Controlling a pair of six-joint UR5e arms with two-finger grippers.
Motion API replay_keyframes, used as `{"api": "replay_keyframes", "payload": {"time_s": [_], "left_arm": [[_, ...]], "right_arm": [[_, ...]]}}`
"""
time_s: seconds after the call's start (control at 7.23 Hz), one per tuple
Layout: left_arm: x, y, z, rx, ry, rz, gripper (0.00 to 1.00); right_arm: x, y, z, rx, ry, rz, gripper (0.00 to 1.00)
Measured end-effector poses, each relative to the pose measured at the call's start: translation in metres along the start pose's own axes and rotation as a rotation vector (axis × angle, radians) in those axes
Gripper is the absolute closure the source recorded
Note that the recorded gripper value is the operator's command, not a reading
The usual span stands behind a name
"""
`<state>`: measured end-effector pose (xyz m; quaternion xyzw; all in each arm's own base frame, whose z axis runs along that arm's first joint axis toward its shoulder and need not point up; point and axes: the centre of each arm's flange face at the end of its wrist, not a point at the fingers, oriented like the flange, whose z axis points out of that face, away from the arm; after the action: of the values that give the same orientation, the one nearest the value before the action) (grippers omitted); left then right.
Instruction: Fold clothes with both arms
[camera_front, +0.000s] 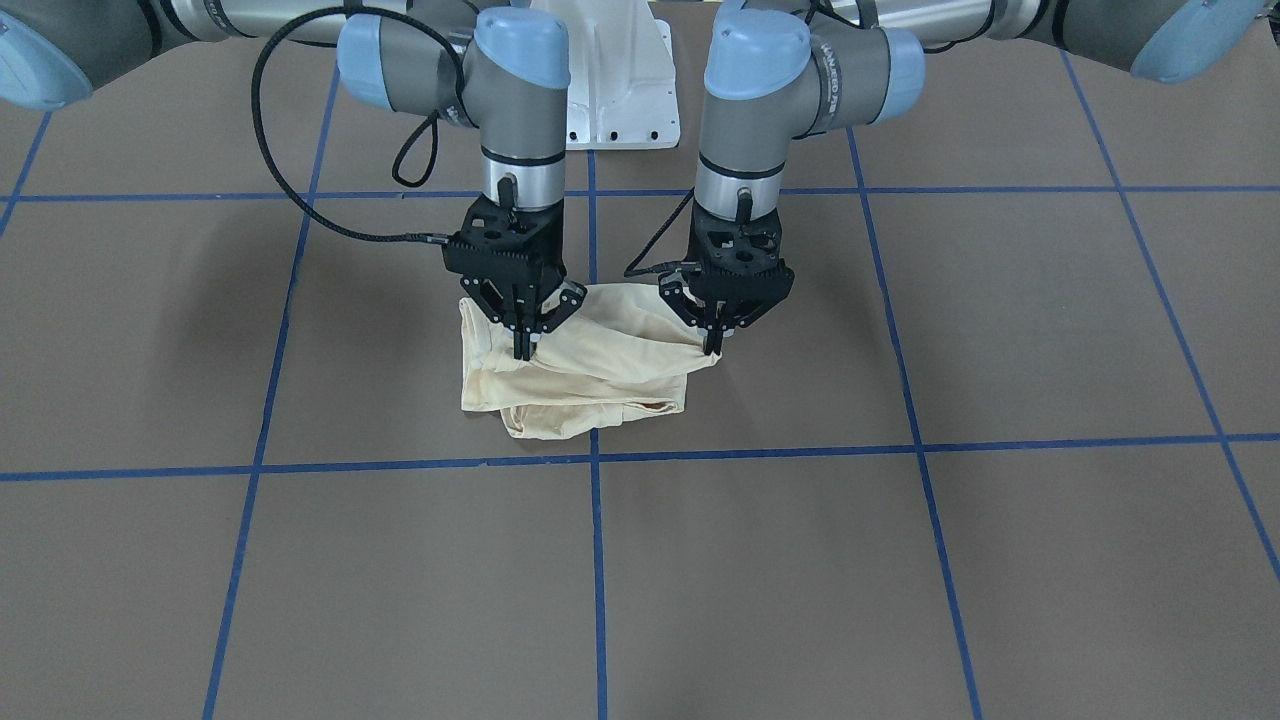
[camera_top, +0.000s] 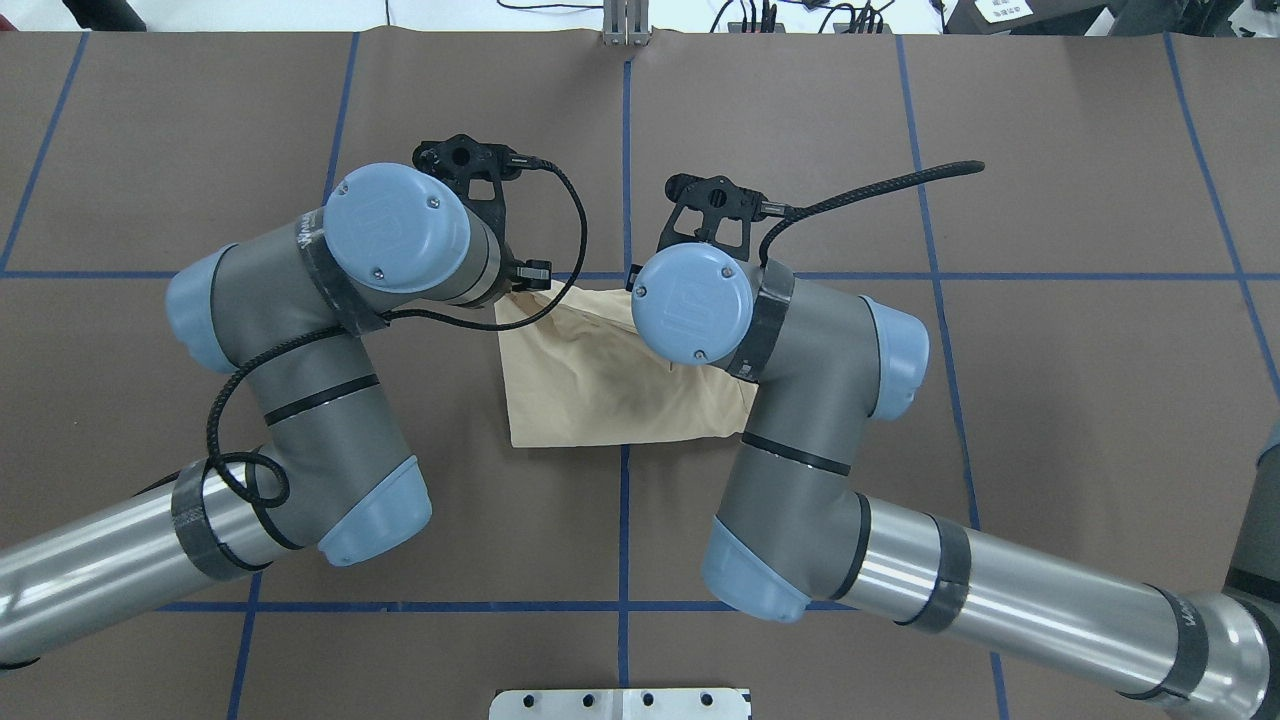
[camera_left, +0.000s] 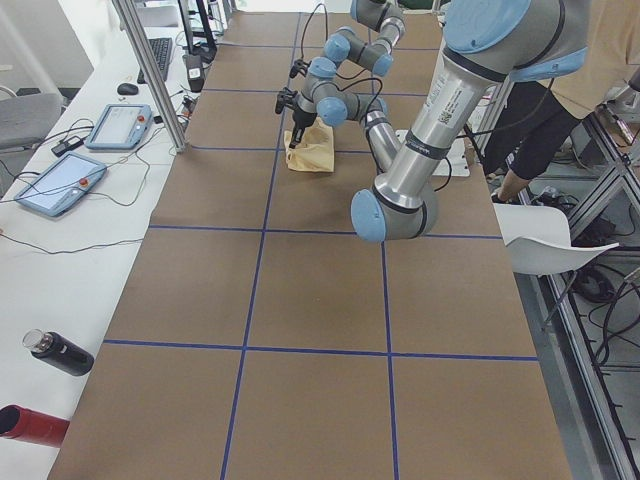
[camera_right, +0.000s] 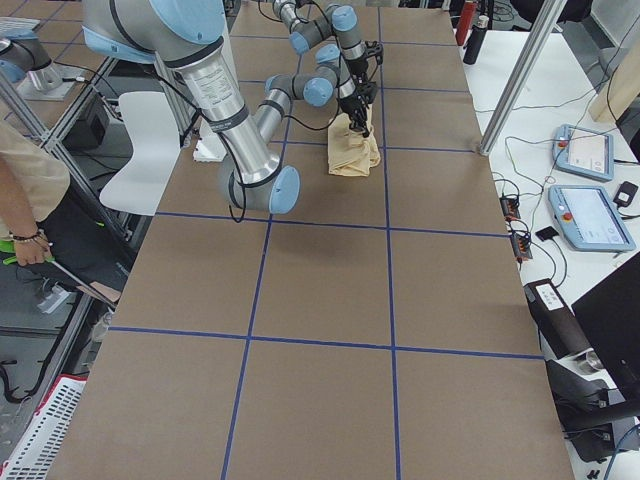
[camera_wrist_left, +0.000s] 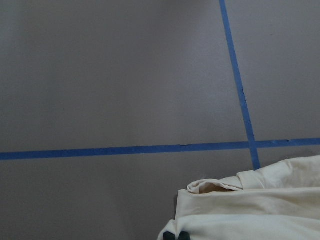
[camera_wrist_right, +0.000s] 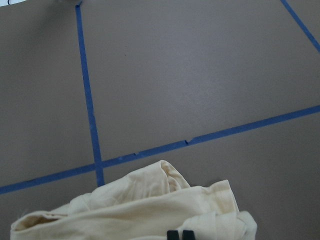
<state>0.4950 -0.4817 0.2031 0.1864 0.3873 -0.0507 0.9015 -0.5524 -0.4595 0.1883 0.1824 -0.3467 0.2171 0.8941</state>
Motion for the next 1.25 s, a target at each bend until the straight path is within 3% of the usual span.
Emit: {"api": "replay_keyframes", "payload": {"time_s": [0.14,0.42,0.69,0.83,1.11,1.25], "left_arm": [[-0.001,-0.005,0.019,0.014,0.003,0.003,0.01],[-0.006,-0.014,0.029,0.038,0.027,0.038,0.00],[-0.033,-0.040,0.011,0.030,0.069,0.130,0.00],[-0.058,-0.043,-0.004,0.025,0.095,0.191,0.00],[-0.087,-0.035,-0.017,0.031,0.119,0.239,0.00],[-0.090,-0.034,-0.018,0.033,0.122,0.243,0.00]], "right_arm": [[-0.003,-0.011,0.019,0.002,0.000,-0.005,0.01],[0.003,-0.043,0.028,-0.031,-0.011,-0.049,0.00],[0.012,-0.087,0.009,-0.117,-0.063,-0.110,0.00],[0.008,-0.083,0.000,-0.132,-0.087,-0.124,0.00],[-0.017,0.003,-0.001,-0.104,-0.081,-0.141,0.02],[-0.022,0.051,0.002,-0.089,-0.054,-0.165,0.11]]}}
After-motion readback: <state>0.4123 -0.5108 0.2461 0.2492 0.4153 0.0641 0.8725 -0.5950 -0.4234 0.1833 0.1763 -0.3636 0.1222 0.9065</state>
